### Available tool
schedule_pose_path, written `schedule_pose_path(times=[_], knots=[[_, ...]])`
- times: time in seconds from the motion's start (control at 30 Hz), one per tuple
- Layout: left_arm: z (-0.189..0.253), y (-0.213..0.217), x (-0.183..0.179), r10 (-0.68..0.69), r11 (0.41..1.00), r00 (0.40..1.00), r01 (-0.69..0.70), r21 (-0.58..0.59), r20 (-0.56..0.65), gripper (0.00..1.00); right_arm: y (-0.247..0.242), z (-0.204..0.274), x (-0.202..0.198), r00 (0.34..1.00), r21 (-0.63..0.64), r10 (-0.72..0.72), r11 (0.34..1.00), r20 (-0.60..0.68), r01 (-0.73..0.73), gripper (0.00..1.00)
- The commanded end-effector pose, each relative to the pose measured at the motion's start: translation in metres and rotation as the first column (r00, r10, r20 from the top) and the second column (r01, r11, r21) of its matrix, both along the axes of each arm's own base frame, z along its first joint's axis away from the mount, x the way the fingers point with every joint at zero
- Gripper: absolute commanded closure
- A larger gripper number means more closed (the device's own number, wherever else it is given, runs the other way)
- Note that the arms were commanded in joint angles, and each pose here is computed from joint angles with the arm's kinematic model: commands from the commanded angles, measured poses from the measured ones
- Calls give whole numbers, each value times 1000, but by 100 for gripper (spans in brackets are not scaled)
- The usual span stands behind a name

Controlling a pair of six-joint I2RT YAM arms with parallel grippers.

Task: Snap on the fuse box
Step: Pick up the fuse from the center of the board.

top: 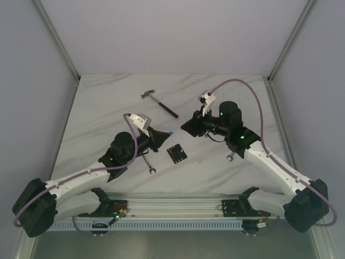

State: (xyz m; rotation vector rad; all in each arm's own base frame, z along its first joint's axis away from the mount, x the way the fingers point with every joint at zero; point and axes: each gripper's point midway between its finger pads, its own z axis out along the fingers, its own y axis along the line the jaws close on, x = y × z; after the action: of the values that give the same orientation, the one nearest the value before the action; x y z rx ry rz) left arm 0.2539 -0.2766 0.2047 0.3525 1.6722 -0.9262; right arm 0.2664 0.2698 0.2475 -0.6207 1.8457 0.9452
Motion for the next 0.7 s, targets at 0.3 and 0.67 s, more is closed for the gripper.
schedule_pose_path(times=[0.3,0.67], knots=[[43,-26,-43,-330,944,928,323,69,173,100,13,30,-51,867,-45,451,891,209,-453,60],[58,-40,-53,-410,909,893,416,7,187,100,15,24,-64,815,-53,542,838,205,-543,61]])
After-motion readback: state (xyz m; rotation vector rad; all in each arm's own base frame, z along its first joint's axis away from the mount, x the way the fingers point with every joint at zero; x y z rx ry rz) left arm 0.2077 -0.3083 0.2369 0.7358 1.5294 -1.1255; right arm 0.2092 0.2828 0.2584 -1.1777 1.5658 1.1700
